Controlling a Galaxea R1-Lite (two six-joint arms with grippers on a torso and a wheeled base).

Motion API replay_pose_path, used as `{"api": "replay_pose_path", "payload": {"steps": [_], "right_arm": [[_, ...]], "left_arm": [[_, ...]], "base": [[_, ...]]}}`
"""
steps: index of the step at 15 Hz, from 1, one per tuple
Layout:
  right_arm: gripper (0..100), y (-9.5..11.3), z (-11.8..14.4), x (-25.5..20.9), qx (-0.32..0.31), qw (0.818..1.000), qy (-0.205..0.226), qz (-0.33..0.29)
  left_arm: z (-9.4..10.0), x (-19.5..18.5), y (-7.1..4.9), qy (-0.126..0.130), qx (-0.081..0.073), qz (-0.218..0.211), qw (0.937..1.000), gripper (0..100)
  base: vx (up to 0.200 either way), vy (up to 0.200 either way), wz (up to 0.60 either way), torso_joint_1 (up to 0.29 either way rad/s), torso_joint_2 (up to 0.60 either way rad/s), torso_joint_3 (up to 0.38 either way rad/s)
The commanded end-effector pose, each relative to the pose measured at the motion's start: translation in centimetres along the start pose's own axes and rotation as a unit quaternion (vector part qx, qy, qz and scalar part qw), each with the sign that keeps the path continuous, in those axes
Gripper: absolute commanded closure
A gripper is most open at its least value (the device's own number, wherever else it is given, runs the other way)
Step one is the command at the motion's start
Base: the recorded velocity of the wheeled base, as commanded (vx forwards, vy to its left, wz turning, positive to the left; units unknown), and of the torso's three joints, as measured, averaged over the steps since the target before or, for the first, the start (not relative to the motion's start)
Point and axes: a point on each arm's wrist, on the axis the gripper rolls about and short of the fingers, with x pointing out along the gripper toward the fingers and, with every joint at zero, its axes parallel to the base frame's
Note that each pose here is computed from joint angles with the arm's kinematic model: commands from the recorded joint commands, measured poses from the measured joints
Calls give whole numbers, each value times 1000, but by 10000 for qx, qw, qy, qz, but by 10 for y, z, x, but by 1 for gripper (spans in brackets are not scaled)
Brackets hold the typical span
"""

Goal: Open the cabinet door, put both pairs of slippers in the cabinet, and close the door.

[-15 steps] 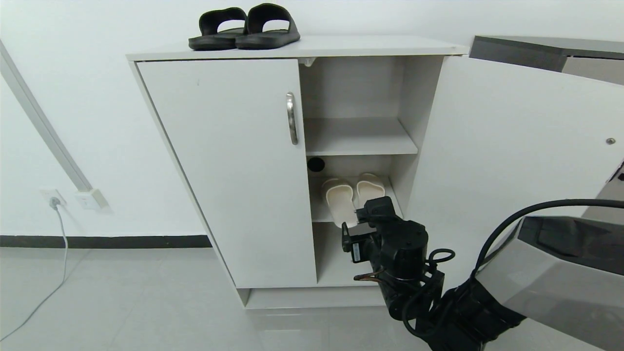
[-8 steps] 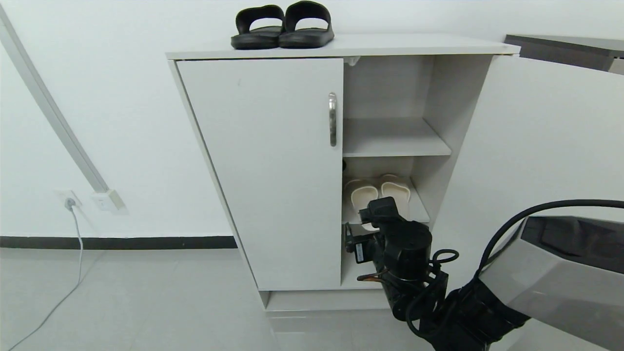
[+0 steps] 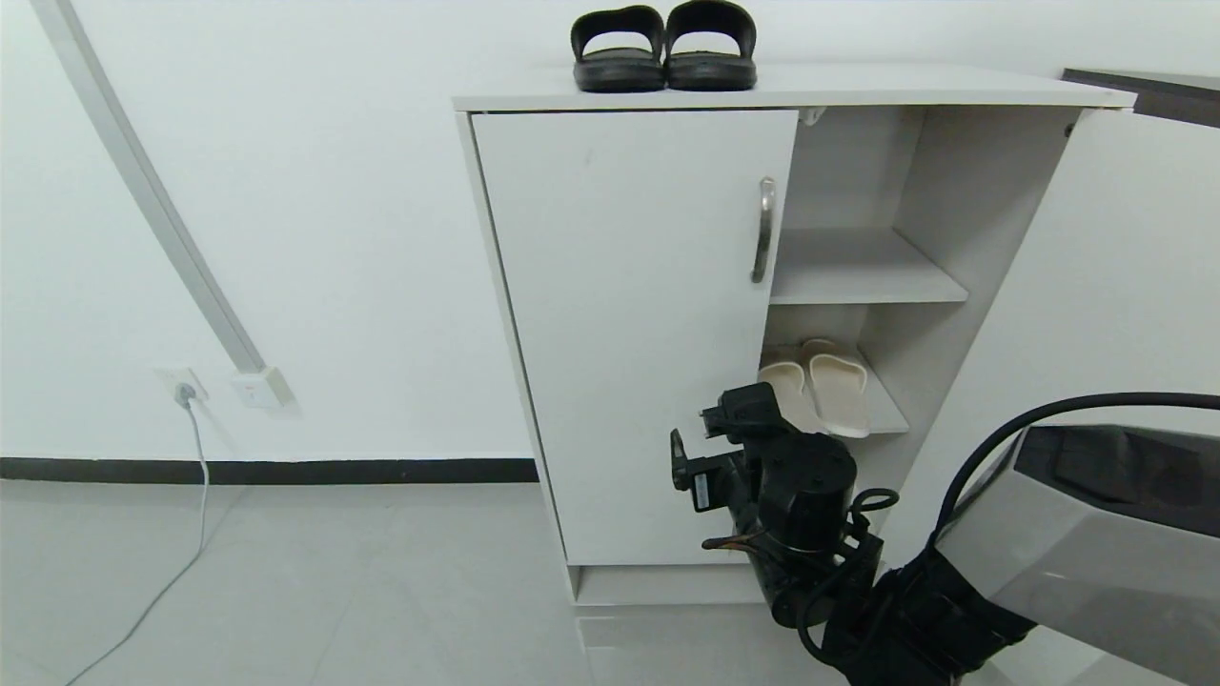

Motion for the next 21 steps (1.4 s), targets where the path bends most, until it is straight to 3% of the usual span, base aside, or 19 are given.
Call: {"api": "replay_pose_path", "payload": {"steps": [1,21], "right_arm": [[0,1,-1,1,2,10000,-13,12],[0,1,-8,1,-106,9999,43,65]], "left_arm": [[0,0,0,5,-1,-5,10000,100],[0,0,0,6,-1,2,10000,100]], "base": [[0,0,0,0,0,0],[0,0,0,0,0,0]]}}
